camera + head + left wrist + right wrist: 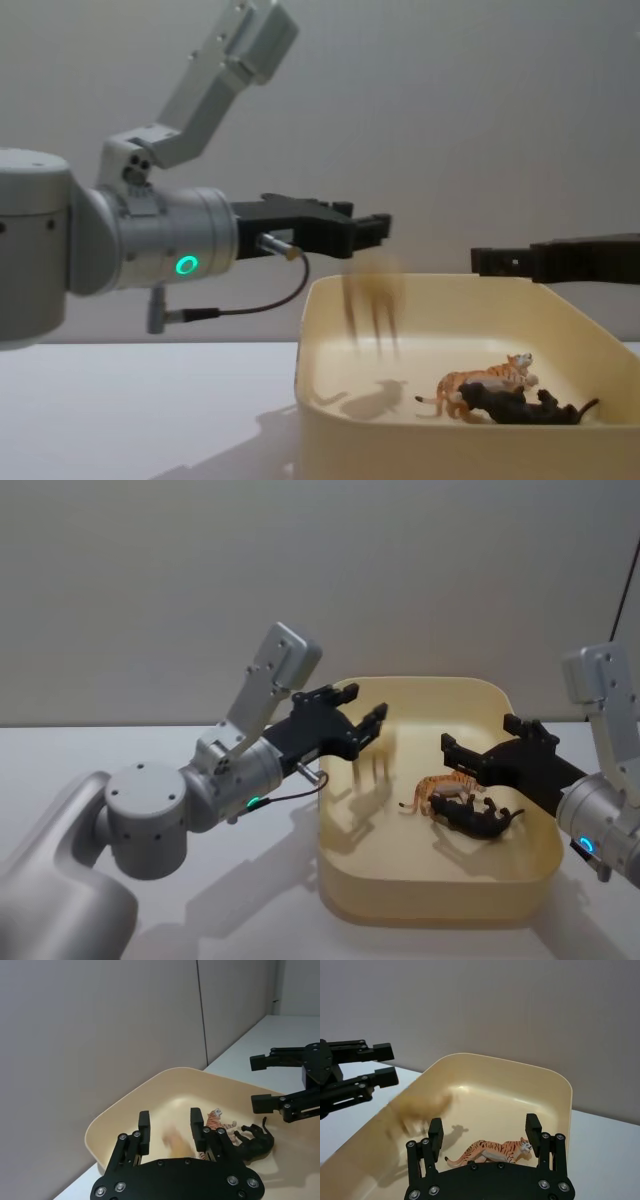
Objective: Pick up the toy alternately with two hands and place it into the central storage box.
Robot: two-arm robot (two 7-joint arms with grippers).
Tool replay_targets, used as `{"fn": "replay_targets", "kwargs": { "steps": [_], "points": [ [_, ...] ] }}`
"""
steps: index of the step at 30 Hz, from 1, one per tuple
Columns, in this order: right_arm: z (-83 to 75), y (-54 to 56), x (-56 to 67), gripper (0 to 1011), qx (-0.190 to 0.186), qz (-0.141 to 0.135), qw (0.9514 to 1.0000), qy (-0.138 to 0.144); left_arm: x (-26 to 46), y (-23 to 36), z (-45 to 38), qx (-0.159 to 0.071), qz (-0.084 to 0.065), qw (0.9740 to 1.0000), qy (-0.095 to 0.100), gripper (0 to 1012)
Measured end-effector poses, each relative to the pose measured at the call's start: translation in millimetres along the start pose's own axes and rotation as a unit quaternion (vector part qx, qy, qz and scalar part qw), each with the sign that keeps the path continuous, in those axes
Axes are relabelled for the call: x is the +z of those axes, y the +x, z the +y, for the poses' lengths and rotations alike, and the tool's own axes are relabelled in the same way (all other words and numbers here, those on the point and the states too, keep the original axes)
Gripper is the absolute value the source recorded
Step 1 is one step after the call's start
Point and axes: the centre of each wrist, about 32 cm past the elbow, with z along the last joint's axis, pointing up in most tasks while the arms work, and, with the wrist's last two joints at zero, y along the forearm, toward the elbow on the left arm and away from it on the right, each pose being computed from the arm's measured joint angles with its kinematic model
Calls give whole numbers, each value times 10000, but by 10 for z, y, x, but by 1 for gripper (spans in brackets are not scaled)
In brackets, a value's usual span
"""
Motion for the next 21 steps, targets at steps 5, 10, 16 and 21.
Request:
{"fn": "replay_targets", "kwargs": {
  "steps": [5, 10, 16, 21],
  "points": [
    [0, 0, 0, 1001, 0, 0, 10000, 0, 4, 21, -90, -193, -20, 9998, -11, 612],
    [0, 0, 0, 1001, 0, 0, 10000, 0, 12, 38, -160, -342, -38, 9994, -18, 750],
    [0, 0, 0, 1001, 0, 0, 10000, 0, 21, 49, -212, -457, -56, 9989, -28, 929],
    [0, 0, 0, 1001, 0, 0, 10000, 0, 24, 55, -236, -509, -62, 9987, -31, 1001]
  ]
}}
